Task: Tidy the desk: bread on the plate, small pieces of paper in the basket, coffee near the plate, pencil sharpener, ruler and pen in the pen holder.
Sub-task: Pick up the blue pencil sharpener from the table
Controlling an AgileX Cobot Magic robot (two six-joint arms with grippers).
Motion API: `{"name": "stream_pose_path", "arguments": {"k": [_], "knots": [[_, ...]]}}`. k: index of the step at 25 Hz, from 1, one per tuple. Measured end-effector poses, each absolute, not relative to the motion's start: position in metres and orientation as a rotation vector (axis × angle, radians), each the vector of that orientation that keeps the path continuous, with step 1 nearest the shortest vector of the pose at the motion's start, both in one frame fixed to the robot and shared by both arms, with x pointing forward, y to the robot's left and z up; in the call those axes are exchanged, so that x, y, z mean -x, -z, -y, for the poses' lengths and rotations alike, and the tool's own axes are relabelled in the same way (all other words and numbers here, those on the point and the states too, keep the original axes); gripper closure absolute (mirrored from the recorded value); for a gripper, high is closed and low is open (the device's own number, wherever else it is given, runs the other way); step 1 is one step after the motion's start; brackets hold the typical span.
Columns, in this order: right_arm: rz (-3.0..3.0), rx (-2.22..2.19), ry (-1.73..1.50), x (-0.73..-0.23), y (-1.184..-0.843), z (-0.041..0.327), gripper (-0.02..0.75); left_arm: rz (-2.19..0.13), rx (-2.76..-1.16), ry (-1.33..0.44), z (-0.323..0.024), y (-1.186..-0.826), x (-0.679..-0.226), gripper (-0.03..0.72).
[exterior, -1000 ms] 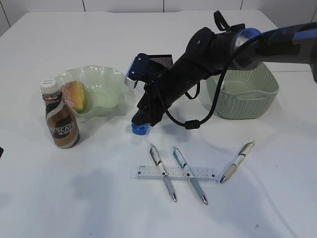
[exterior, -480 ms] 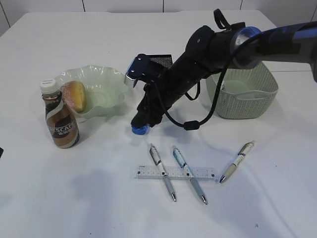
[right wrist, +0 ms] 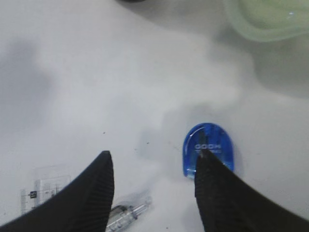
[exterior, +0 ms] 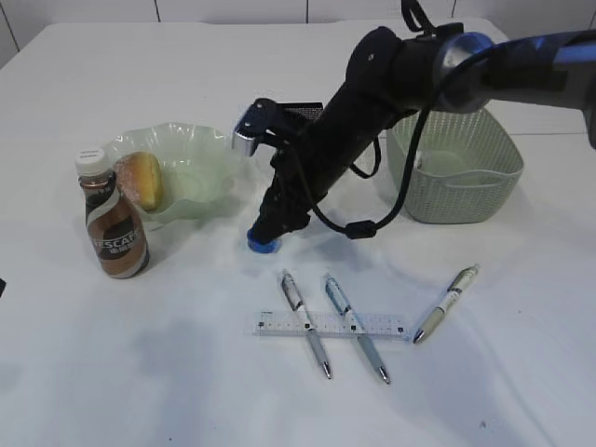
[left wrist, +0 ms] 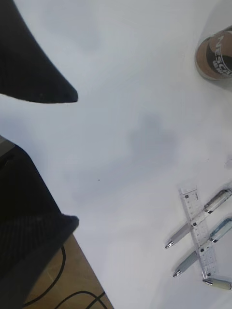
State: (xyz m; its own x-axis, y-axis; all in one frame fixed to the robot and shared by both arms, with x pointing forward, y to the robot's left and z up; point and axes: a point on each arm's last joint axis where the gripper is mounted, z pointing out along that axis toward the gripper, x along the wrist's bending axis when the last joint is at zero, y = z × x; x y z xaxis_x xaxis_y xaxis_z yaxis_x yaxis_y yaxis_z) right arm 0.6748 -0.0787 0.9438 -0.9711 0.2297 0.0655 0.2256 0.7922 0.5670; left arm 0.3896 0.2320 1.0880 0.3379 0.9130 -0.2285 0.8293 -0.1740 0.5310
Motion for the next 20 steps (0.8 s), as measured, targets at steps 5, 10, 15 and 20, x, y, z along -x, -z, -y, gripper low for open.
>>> {"name": "stream_pose_path", "arguments": {"k": [5,10,15,20], "knots": [[-2.899,-0.438,-0.956,-0.687,-0.963,0.083,0.311,-1.520,-2.031,-0.188,-0.232,-1.088,-0.389,0.186],[-2.834,-0.521,-0.959,-0.701,-0.967,0.107,0.310,-1.521,-2.032,-0.187,-0.232,-1.088,-0.389,0.186],[-2.710,-0.510,-1.028,-0.712,-0.972,0.109,0.311,-1.520,-2.032,-0.187,-0.232,-1.088,-0.389,0.186],[-2.627,-0.550,-1.110,-0.721,-0.965,0.105,0.312,-1.520,-2.032,-0.187,-0.232,-1.088,-0.389,0.186]]}}
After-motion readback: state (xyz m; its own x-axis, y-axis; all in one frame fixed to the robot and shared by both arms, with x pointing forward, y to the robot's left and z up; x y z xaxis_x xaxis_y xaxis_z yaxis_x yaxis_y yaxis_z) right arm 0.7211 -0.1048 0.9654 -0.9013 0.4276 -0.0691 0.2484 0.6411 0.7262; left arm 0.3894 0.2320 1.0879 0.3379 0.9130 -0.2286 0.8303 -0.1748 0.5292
